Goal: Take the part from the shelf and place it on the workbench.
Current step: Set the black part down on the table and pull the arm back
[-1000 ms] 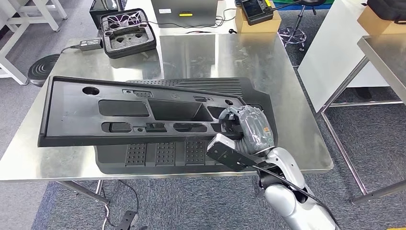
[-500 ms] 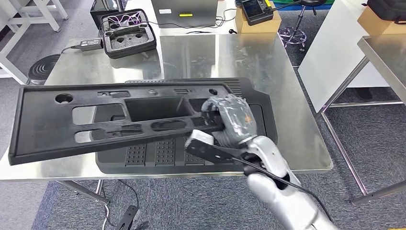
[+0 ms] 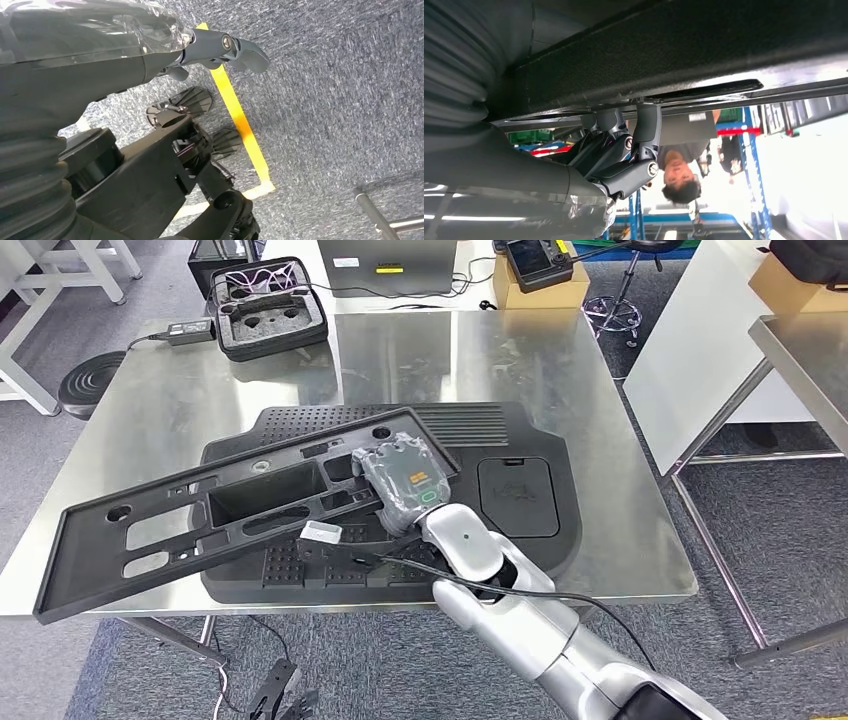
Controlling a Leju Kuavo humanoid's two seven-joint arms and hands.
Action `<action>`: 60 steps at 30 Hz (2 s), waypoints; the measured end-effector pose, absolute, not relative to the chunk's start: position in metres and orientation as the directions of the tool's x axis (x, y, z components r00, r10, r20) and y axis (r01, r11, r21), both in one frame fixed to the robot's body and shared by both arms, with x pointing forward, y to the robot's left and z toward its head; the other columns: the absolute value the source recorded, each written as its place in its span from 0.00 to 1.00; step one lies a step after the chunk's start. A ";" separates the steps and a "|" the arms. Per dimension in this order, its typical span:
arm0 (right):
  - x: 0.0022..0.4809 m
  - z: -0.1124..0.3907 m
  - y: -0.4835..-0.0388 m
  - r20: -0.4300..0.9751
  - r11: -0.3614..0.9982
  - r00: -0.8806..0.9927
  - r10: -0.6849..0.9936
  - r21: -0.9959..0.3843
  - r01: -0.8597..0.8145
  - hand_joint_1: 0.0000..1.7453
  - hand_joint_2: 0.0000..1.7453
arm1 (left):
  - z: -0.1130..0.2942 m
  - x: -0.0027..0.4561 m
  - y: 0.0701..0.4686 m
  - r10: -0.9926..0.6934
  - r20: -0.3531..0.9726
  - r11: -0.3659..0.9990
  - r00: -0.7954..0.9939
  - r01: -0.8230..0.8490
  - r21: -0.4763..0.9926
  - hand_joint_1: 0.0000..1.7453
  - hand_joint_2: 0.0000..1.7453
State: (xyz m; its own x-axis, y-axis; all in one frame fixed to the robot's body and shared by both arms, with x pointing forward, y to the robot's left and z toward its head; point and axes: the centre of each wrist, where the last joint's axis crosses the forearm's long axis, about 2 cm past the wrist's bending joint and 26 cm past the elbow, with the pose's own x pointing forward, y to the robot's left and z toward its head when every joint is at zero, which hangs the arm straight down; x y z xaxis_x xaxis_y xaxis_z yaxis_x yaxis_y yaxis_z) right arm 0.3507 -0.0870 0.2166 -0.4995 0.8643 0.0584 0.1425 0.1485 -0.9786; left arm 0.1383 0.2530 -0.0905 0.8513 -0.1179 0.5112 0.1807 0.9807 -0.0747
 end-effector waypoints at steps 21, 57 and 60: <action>0.363 0.198 -0.050 -0.047 0.028 -0.380 0.924 -0.981 0.191 1.00 1.00 | -0.090 0.139 0.250 -0.143 0.521 0.972 0.841 0.219 -0.087 0.00 1.00; 0.409 0.203 -0.085 -0.098 -0.081 -0.087 0.991 -0.981 0.176 1.00 1.00 | -0.088 0.144 0.243 -0.169 0.530 0.963 0.831 0.253 -0.090 0.00 1.00; 0.410 0.201 -0.087 -0.095 -0.081 -0.078 0.992 -0.983 0.167 1.00 1.00 | -0.088 0.144 0.242 -0.169 0.529 0.963 0.831 0.254 -0.091 0.00 1.00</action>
State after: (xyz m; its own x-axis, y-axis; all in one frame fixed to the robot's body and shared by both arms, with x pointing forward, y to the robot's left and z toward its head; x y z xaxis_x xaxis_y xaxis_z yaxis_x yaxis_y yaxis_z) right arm 0.4098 -0.0871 0.2014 -0.0781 0.9924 -0.0949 0.1669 -0.0808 -0.9826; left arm 0.1445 0.2422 -0.0876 0.8315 -0.1691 0.5292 0.2537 0.9630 -0.0909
